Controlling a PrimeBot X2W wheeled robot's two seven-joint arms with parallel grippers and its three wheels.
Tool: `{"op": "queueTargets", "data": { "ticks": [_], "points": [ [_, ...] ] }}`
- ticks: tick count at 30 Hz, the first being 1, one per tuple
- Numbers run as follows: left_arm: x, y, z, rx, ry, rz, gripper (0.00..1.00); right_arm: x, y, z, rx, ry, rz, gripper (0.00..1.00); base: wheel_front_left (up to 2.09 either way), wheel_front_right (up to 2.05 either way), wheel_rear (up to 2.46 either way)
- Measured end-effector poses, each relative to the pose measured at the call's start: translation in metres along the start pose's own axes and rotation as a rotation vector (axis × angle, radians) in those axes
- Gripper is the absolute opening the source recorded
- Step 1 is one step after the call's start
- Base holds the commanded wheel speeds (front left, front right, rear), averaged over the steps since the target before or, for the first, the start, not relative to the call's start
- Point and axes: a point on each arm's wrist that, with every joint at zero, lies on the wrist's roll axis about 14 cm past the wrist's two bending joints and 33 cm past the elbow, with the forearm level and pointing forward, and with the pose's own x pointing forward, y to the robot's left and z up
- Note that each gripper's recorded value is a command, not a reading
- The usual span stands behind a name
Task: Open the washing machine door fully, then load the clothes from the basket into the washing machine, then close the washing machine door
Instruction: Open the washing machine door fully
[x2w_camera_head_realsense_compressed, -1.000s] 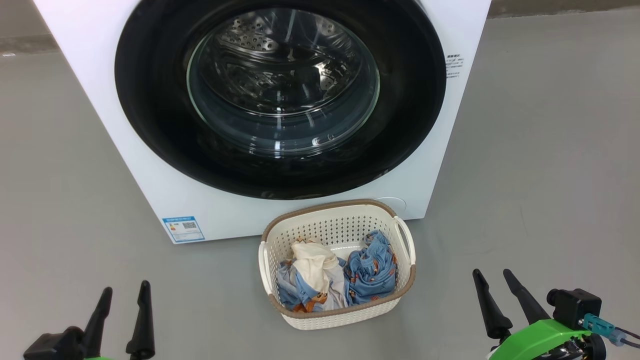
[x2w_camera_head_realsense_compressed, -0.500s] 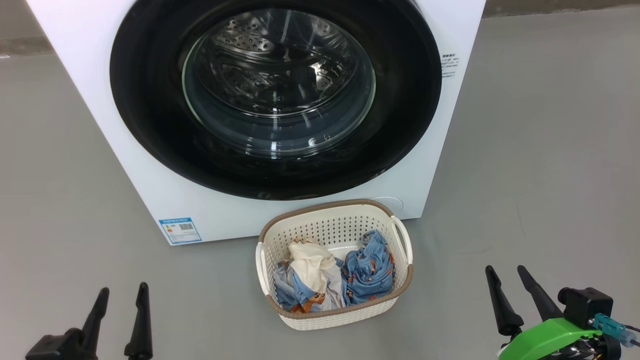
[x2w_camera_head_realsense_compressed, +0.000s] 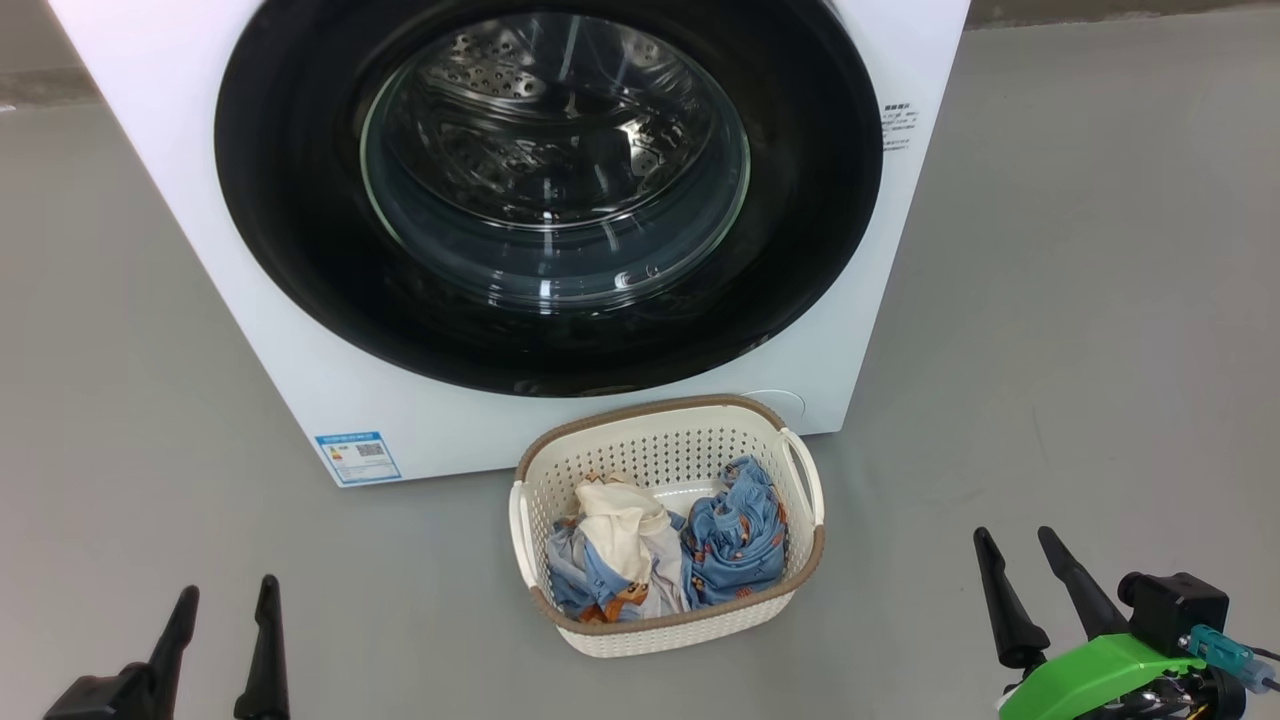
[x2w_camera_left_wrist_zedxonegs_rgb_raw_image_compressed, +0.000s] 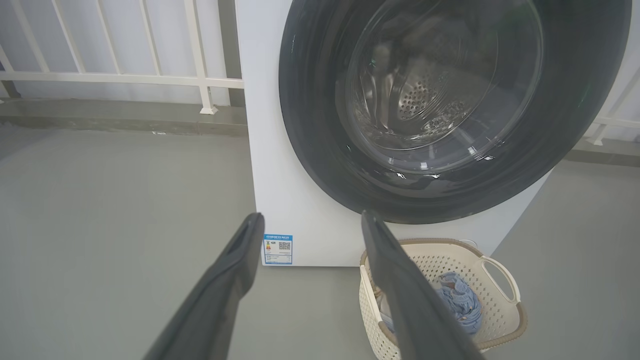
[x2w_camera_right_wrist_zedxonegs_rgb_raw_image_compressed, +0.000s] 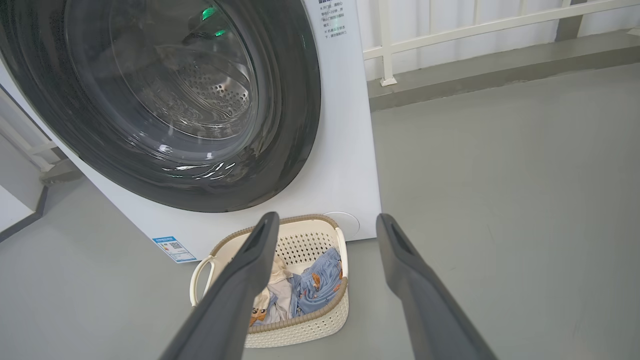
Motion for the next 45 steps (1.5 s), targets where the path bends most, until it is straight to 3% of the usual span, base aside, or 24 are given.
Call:
{"op": "queueTargets", "data": {
  "ticks": [30,45],
  "points": [
    [0.0076,-0.0029,-0.0026,-0.035,0.000,0.009,1.00,0.0017,0.0036,-0.0083,0.010,0.020,0.002,1.00,1.05,1.05,-2.10],
    [0.0069,-0.0068,-0.0015,-0.039,-0.004,-0.002,1.00,0.0020,0.0058,-0.0071,0.004,0.017,0.009,1.00,0.28,0.28,-0.55]
  ]
}}
